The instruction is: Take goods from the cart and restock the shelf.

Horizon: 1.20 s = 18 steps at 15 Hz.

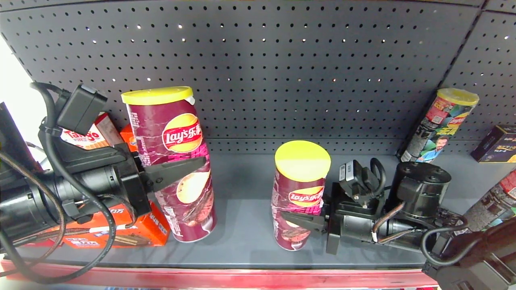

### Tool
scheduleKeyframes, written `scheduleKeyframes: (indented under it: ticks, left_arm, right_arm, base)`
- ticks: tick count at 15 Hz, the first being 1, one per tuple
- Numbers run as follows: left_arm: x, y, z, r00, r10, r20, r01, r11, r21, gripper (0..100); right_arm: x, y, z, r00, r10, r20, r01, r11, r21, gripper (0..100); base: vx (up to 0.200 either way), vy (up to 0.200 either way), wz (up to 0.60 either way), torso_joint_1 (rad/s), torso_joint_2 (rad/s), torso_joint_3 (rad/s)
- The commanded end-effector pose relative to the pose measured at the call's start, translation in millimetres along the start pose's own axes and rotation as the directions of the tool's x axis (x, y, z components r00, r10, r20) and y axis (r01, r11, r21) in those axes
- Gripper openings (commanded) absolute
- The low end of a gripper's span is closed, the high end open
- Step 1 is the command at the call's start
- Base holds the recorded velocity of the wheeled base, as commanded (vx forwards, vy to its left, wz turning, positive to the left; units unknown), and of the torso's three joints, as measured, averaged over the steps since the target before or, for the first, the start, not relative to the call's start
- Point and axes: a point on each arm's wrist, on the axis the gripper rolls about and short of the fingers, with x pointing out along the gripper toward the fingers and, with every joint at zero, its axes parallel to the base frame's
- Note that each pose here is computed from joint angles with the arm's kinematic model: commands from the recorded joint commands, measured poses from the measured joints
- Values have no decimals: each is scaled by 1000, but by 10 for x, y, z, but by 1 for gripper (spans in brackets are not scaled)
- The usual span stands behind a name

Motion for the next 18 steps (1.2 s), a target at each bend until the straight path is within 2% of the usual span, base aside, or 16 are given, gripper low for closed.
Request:
scheduleKeyframes:
  ticks: [1, 2, 3, 7, 12, 18]
  left_arm:
    - [-2, -1, -5, 1000, 0, -2, 0, 1000, -1, 0]
    - [-2, -1, -4, 1000, 0, 0, 0, 1000, -1, 0]
    - [-2, -1, -5, 1000, 0, -2, 0, 1000, -1, 0]
    - [-2, -1, -4, 1000, 0, 0, 0, 1000, -1, 0]
    - [-3, -1, -8, 1000, 0, -2, 0, 1000, -1, 0]
    - [-4, -5, -26, 1000, -2, -7, 2, 1000, -3, 0]
  right_arm:
    - [-6, -5, 0, 1000, -2, 0, 2, 1000, -1, 0]
    - [-8, -4, -3, 1000, -3, -2, 3, 1000, -2, 0]
    - [-17, 4, -11, 1000, -3, -5, 3, 1000, 0, 100]
    - [-71, 29, 24, 1000, -14, -2, 14, 1000, -7, 100]
    - [-374, 78, 222, 997, -64, 35, 65, 997, -37, 100]
    - [-874, 454, 309, 996, -79, 43, 81, 996, -40, 100]
  base:
    - [0, 0, 0, 0, 0, 0]
    - [0, 0, 0, 0, 0, 0]
    - [0, 0, 0, 0, 0, 0]
    - [0, 0, 0, 0, 0, 0]
    - [0, 0, 0, 0, 0, 0]
    - [0, 0, 0, 0, 0, 0]
